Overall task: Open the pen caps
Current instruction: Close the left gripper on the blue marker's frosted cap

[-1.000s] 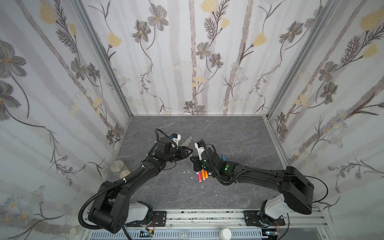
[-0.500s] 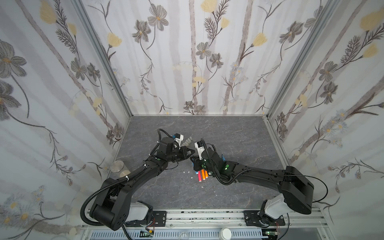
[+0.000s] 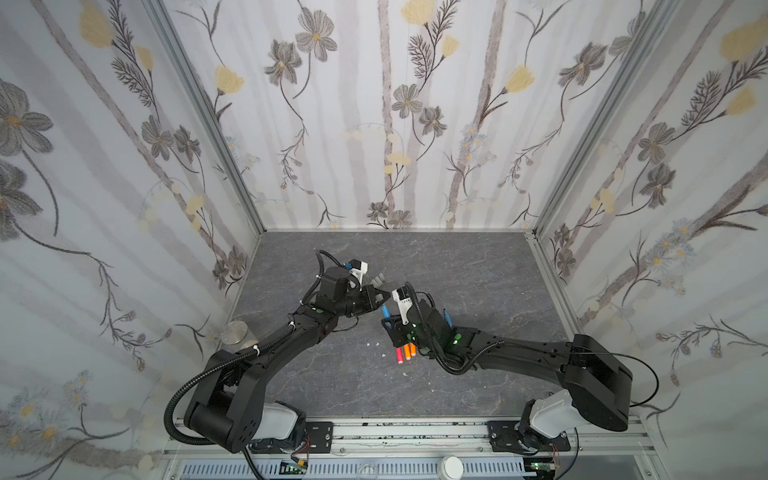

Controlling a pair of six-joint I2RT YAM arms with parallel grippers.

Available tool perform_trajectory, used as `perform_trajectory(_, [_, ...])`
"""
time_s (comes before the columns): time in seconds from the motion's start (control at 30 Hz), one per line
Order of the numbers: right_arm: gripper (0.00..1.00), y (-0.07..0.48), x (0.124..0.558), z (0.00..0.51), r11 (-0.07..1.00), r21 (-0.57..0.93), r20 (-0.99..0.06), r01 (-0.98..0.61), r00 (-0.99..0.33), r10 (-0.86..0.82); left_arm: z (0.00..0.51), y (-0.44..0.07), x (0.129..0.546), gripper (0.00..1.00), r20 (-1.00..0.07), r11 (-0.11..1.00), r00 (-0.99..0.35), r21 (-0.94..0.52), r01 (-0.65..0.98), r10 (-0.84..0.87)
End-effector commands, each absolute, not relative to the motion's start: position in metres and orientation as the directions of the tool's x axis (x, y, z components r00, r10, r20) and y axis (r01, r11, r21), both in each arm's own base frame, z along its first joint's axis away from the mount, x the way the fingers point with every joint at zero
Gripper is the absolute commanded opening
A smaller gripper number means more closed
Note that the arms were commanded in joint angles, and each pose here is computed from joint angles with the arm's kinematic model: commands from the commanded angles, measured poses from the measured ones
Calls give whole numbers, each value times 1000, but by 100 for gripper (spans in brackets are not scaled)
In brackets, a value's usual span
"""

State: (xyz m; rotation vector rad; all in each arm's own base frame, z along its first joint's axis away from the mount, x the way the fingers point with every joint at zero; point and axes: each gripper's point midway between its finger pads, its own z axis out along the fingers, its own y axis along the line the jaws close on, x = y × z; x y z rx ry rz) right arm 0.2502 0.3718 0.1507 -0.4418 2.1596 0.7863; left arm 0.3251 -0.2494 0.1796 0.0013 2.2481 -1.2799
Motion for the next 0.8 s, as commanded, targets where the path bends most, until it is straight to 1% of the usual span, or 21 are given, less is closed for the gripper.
perform_trajectory(0.0, [32,378,251,161,721,414,-786,-556,-618,-26,184,-251,331,0,-472,547,-841,-791,273,-264])
perform_trajectory(0.3, [30,383,260,167,725,394,-802,-565,-596,-29,183,-253,334,0,-465,549,-847,-791,269,-256])
perform_trajectory(0.5, [26,383,265,164,735,383,-806,-559,-591,-29,183,-253,333,0,-467,547,-847,-792,272,-256])
perform_trajectory(0.57, [21,382,267,164,740,380,-807,-555,-589,-28,183,-253,333,0,-466,543,-847,-794,272,-257])
perform_trajectory(0.73, [0,383,266,161,737,385,-804,-555,-595,-28,180,-253,333,0,-467,547,-847,-792,272,-255])
perform_trajectory(0.77, [0,383,266,160,736,385,-804,-556,-595,-30,179,-253,334,0,-467,550,-847,-790,270,-255])
